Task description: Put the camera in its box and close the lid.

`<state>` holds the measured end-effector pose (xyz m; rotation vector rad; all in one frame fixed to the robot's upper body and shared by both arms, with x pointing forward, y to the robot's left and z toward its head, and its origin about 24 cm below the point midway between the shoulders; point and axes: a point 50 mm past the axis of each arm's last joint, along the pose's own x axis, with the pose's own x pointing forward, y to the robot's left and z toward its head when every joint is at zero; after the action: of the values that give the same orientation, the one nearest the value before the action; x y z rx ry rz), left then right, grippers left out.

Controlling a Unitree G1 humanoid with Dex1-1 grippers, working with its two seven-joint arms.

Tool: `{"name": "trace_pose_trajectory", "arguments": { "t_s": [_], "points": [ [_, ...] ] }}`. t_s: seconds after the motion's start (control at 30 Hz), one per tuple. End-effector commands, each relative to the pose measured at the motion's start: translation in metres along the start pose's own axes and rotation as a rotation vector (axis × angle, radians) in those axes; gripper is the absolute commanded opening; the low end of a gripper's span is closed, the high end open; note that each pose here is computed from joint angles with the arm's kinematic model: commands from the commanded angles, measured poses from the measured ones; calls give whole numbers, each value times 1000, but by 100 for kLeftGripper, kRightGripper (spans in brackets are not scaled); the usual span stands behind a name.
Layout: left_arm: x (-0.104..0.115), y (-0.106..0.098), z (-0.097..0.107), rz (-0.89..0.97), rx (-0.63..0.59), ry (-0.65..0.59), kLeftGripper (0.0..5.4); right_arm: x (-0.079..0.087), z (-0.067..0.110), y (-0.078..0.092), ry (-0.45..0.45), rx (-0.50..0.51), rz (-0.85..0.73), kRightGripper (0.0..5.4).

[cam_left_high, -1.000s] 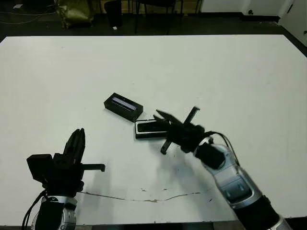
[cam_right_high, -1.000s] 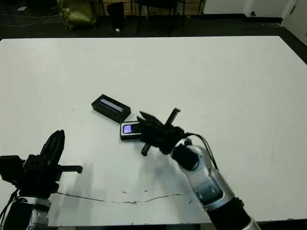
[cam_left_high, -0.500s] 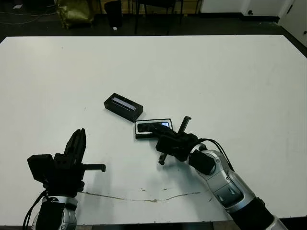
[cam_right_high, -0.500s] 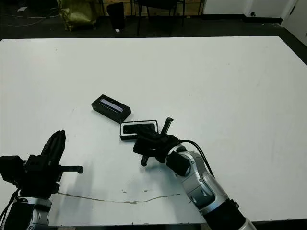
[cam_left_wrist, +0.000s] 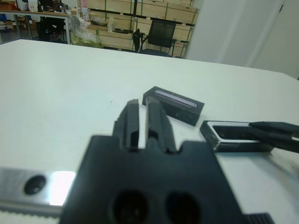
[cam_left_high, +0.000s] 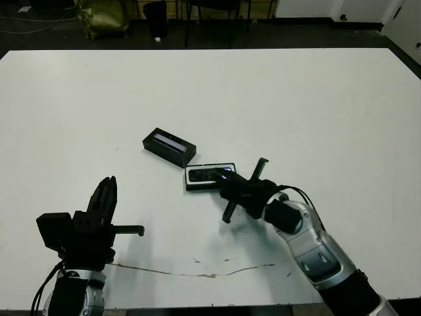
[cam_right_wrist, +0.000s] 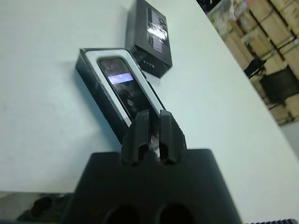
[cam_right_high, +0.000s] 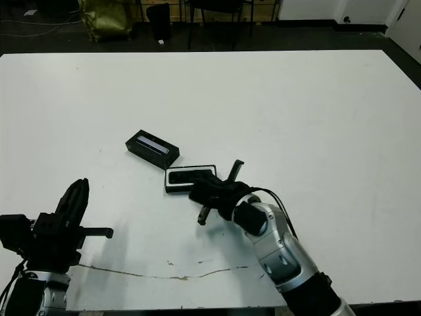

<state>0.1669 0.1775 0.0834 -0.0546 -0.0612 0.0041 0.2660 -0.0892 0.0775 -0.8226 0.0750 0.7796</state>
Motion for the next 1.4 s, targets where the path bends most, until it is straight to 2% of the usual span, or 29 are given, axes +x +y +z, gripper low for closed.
{"name": "trace_pose_trajectory", "arguments": {
  "t_s": [0.03, 0.27, 0.57, 0.67, 0.77, 0.83, 1.0, 1.07, 1.2, 1.4],
  "points": [
    [-7, 3, -8, 20, 8, 61, 0, -8, -14, 1, 79, 60, 33, 3],
    [-6, 4, -9, 16, 3, 58, 0, -19, -14, -8, 87, 119, 19, 3],
    [-5, 4, -7, 15, 12, 56, 0, -33, -18, -18, 89, 116, -3, 3],
    [-5, 7, -5, 11, 45, 45, 0, -40, -17, -24, 45, 169, -37, 3],
    [-2, 13, 1, 5, 92, 14, 0, -51, -16, -33, -49, 263, -100, 3],
    [3, 21, 11, -9, 145, -11, 0, -59, -15, -39, -109, 332, -136, 3],
    [26, 40, 46, -73, 295, -84, 0, -82, -15, -49, -180, 475, -186, 3],
    [40, 48, 65, -129, 422, -91, 0, -91, -16, -48, -198, 534, -194, 3],
    [74, 53, 100, -339, 616, -28, 0, -106, -19, -43, -188, 610, -209, 3],
    [121, 43, 127, -577, 785, 106, 0, -113, -27, -34, -223, 661, -215, 3]
  ]
}}
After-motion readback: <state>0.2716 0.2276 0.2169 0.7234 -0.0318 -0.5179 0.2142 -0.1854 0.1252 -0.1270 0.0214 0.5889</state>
